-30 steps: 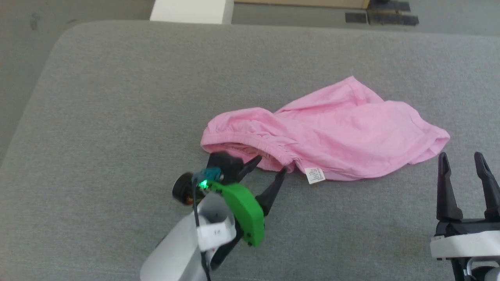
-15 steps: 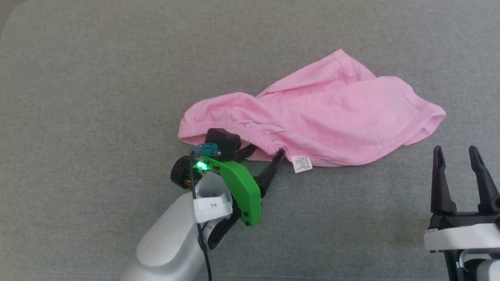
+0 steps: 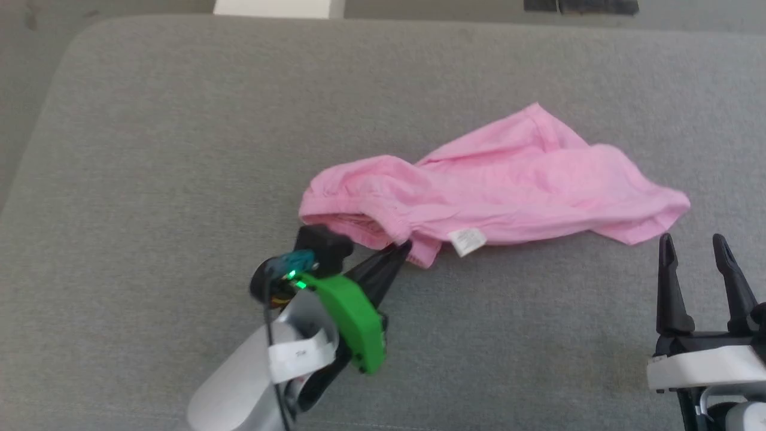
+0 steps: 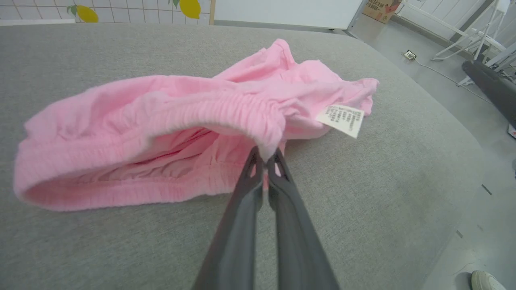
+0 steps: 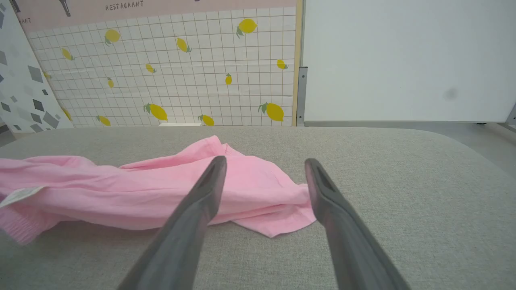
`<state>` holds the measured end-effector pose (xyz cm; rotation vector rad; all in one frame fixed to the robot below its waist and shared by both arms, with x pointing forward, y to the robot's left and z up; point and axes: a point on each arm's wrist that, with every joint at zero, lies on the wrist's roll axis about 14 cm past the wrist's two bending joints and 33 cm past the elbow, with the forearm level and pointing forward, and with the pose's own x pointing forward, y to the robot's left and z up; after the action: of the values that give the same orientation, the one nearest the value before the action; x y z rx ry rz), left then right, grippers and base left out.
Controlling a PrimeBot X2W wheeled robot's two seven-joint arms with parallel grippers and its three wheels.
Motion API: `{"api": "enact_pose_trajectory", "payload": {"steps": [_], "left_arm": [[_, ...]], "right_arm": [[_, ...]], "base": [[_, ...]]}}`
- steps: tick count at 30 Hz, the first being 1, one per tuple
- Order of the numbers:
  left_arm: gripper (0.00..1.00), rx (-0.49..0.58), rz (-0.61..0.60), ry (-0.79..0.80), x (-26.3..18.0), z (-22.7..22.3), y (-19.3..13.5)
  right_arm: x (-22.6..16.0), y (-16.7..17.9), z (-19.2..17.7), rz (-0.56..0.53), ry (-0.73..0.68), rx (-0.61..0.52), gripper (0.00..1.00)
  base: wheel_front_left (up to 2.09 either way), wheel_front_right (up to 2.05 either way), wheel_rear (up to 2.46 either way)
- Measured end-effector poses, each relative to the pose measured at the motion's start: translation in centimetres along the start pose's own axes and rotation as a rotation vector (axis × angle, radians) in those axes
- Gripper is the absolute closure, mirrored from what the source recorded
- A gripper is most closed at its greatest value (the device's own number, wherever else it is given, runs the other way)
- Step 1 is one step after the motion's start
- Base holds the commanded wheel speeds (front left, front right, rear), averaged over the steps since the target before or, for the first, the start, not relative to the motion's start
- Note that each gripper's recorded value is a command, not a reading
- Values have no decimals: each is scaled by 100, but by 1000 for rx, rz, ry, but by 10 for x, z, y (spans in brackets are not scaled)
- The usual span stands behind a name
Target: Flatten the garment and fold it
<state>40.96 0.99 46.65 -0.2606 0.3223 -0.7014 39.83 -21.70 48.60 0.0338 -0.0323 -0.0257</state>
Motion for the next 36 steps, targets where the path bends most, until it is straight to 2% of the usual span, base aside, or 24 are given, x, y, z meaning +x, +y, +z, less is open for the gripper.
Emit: {"api": "enact_pose_trajectory", "payload": {"steps": [11,14,21,27,28,29,36], "left_arm": [[100,171,164,-51,-69,37,45],[100,182,179,36,-83,15,47],[100,147,228,331,-121,-71,57],[100,129,263,411,-133,-96,65],[67,127,268,415,-134,-97,66],[0,127,278,410,-135,-97,67],[0,130,362,249,-136,-66,78]], "right_arm": [[-4,22,14,65,-37,22,0],[-4,28,11,80,-21,29,0],[-2,35,1,99,26,34,0],[-1,40,-7,110,63,37,0],[-1,41,-7,112,68,37,0],[-2,41,-7,114,69,37,0],[-3,47,-2,134,66,33,0]], "base": [[0,0,0],[0,0,0],[0,0,0],[0,0,0],[0,0,0],[0,0,0],[0,0,0]]}}
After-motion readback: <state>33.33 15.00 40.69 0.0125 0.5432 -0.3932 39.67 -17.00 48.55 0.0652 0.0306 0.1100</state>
